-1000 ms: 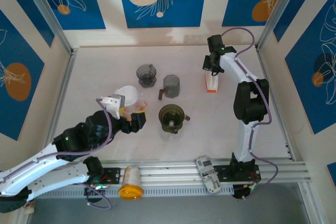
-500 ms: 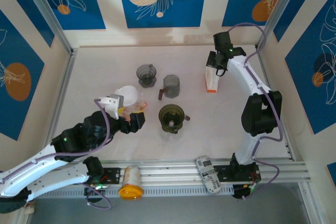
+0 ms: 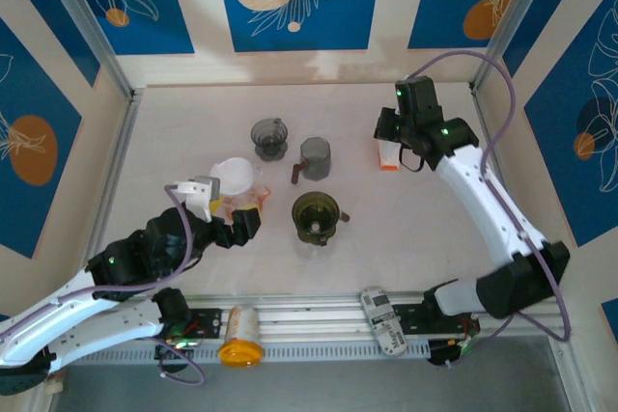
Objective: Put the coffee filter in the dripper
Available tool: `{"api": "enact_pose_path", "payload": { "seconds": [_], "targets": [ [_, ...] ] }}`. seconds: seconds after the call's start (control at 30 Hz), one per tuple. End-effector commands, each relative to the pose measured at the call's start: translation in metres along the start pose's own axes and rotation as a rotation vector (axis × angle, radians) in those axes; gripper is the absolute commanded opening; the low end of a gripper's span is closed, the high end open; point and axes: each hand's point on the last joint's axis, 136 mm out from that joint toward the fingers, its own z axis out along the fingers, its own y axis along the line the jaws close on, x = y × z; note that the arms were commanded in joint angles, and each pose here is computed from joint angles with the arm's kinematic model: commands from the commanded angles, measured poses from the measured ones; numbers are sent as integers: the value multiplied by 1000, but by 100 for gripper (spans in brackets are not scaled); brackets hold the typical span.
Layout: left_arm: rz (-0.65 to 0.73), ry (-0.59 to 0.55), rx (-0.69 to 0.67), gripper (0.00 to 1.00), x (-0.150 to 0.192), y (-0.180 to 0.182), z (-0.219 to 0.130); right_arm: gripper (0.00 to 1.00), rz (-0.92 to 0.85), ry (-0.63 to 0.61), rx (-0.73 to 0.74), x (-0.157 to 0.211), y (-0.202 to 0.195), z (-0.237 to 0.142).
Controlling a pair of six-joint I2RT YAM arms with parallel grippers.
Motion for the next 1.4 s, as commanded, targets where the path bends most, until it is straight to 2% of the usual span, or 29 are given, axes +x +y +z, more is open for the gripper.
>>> {"api": "enact_pose_path", "payload": {
  "seconds": [0.0,0.27,0.37,0.47,0.63,0.8,1.13,1.37],
  "targets": [
    [-23,-10,9,100,-8,-2,-8,0,-38,31,-90,22,19,-34],
    [-29,-4,11,100,-9,-2,-10,0,-205,187,-432,71,84,-134],
    [-31,1,10,100,-7,-3,-8,0,-244,261,-498,85,97,-160],
    [-29,9,12,100,-5,-5,-5,0,-247,362,-528,101,104,-169],
    [-21,30,18,100,-3,-9,-1,0,-232,505,-531,126,112,-166],
    [-20,33,32,100,-3,-12,0,0,-239,602,-469,144,110,-150],
    [-22,43,62,100,-2,-17,0,0,-281,697,-404,152,124,-120],
    [-15,58,78,100,1,-21,1,0,-312,719,-398,156,144,-98]
  ]
}}
